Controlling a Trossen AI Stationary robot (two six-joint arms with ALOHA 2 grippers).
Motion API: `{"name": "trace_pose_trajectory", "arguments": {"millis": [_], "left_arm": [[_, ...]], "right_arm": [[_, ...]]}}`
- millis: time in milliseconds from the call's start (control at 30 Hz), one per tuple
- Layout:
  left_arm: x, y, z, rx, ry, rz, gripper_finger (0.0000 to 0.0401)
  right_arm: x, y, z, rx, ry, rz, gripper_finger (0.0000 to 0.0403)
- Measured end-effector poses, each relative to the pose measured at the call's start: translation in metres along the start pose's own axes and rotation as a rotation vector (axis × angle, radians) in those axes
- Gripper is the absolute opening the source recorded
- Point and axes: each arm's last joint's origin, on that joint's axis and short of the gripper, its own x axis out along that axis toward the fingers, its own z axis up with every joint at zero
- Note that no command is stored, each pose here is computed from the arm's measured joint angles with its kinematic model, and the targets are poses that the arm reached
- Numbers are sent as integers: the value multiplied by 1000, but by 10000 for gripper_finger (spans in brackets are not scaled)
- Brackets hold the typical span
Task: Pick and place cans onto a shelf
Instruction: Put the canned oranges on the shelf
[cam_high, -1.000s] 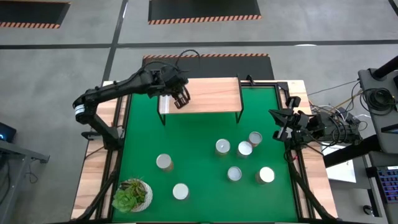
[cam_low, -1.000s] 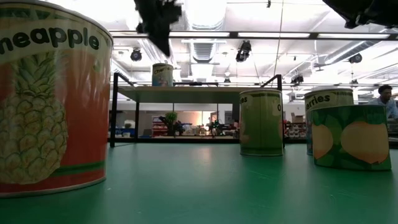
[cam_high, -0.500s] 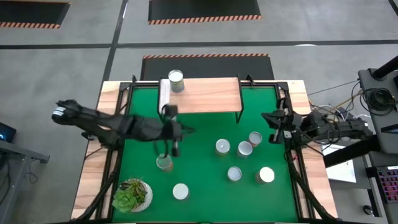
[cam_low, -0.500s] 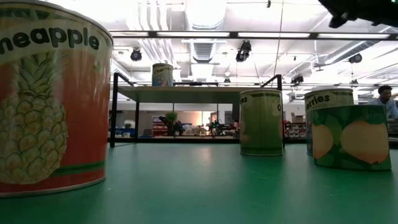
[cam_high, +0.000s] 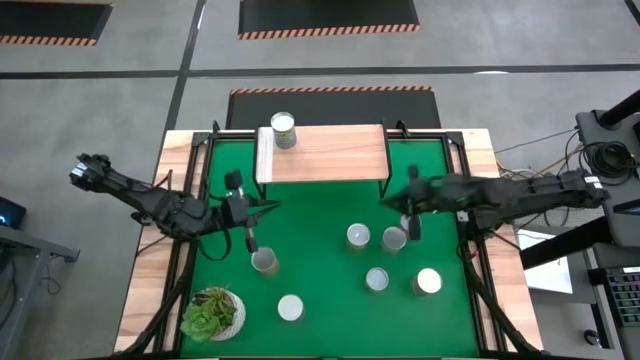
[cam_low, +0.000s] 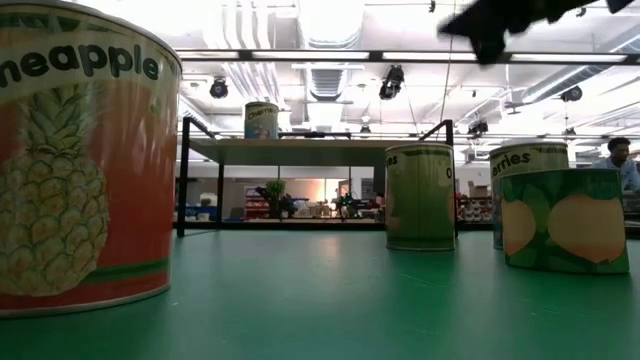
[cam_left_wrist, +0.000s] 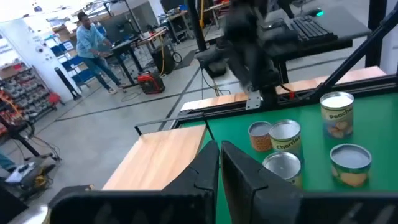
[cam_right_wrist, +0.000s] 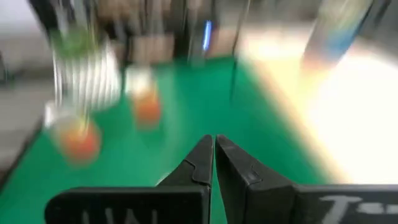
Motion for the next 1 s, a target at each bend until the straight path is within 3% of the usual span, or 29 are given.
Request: {"name": "trace_pose_trajectory", "arguments": {"millis": [100, 267, 600, 733, 1000], "left_arm": [[-5, 3, -8, -20, 0, 0, 1], [-9, 5, -23, -31, 13, -3, 1], [-11, 7, -23, -34, 8, -2, 1], [-11, 6, -23, -35, 7, -10, 1], [-11, 6, -23, -49, 9, -11, 1]], "right_arm": [[10, 15, -10, 60, 226, 22, 9], [25, 39, -20, 64, 366, 5, 9], [62, 55, -25, 5, 443, -95, 23], [74, 60, -16, -5, 456, -103, 71], [88, 63, -5, -82, 590, -260, 224]]}}
